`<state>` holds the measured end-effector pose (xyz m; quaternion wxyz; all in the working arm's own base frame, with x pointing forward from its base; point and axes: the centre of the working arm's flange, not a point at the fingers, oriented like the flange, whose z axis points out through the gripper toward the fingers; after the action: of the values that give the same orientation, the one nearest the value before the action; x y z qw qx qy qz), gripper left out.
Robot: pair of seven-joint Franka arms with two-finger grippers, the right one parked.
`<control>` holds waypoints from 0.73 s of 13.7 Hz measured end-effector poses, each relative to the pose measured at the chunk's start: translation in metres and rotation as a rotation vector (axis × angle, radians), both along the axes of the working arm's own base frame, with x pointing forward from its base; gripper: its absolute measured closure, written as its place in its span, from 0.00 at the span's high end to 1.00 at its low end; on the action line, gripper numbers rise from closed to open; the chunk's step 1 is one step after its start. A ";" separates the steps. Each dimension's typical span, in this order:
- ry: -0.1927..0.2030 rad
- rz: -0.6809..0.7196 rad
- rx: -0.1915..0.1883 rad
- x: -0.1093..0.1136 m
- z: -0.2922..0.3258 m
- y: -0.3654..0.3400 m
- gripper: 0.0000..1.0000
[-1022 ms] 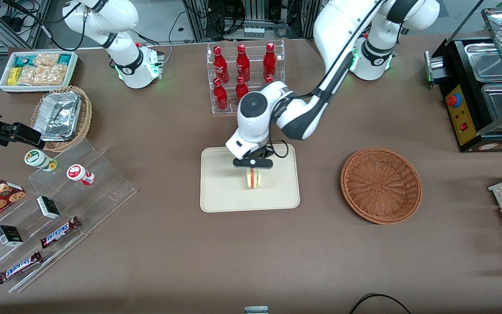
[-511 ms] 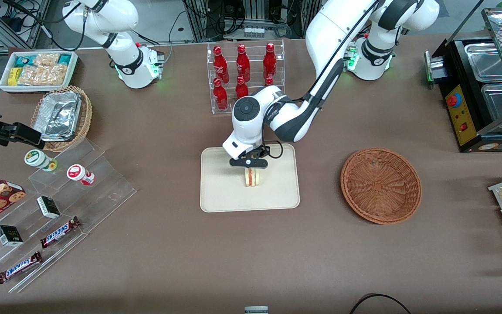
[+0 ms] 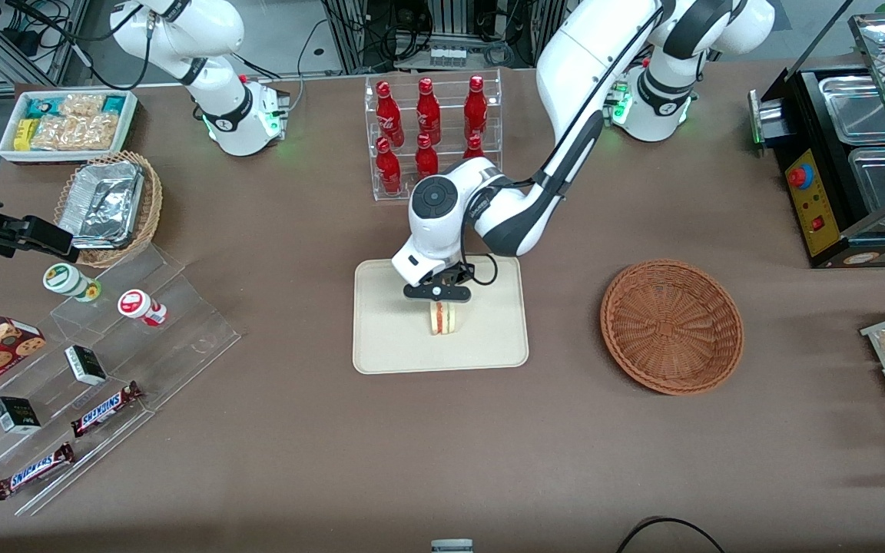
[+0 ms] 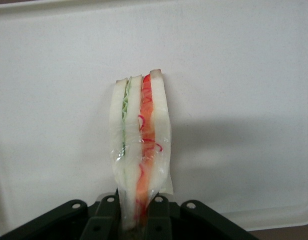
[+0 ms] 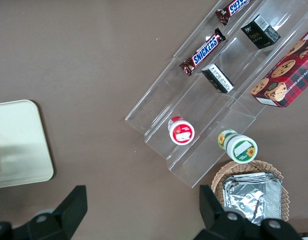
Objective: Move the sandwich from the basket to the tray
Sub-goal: 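Open the left gripper to set the sandwich upright on the tray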
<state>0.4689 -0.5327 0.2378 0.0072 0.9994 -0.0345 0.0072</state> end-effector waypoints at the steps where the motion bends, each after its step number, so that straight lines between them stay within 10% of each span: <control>1: -0.001 0.000 -0.001 0.000 0.000 0.000 0.30; 8: -0.027 0.013 -0.019 0.012 0.026 -0.001 0.99; 10: -0.032 0.030 -0.008 0.019 0.063 0.006 0.99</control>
<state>0.4880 -0.5271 0.3011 0.0104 0.9995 -0.0195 0.0234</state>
